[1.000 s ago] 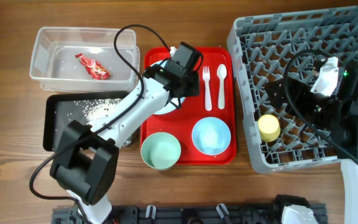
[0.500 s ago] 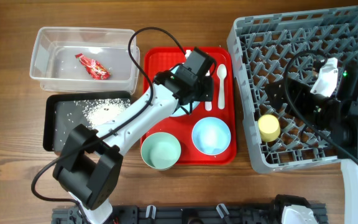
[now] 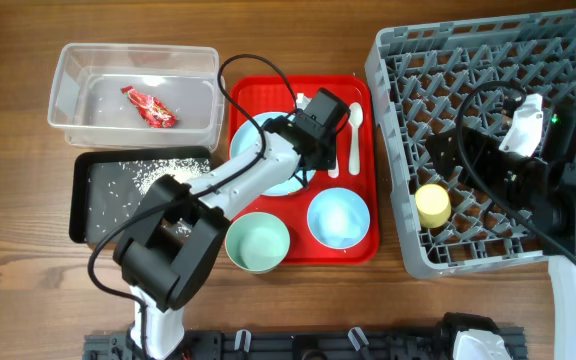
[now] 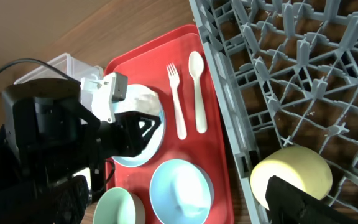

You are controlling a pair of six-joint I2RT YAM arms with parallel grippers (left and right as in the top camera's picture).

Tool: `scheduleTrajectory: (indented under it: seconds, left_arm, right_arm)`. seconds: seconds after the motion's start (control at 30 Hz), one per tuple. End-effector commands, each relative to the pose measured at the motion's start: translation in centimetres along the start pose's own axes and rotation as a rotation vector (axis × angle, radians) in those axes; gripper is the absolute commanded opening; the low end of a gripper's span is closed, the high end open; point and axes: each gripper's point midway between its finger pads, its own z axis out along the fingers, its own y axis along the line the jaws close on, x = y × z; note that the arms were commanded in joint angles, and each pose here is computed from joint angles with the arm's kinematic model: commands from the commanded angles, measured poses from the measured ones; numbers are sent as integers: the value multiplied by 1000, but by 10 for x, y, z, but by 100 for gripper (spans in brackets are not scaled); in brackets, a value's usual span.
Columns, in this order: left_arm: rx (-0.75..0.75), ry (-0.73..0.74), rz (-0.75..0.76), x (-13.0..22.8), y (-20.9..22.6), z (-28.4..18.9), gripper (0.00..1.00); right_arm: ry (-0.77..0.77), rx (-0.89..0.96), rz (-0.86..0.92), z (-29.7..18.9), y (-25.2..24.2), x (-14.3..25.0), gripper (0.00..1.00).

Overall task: Sort waste into correct bins and load items into the dishwasher rack
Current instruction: 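Grasp the white tissue on the blue plate with the left gripper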

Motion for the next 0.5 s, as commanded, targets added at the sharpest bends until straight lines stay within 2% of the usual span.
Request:
scheduleTrajectory:
  seconds: [0.0, 0.2, 0.37, 0.47]
  left_arm:
    - [13, -25, -3, -8, -3, -8, 4]
    - [-21, -69, 45, -19, 4, -21, 4]
    - [-42, -193, 57, -49, 17, -75, 4]
    - [-78, -294, 5, -72, 39, -110, 4]
  right_arm:
    - [-2, -16, -5, -1, 5, -2, 93]
    - [-3, -16, -6, -1, 4, -2, 93]
    - [-2, -16, -6, -1, 5, -2, 93]
    - [-2, -16, -5, -1, 5, -2, 93]
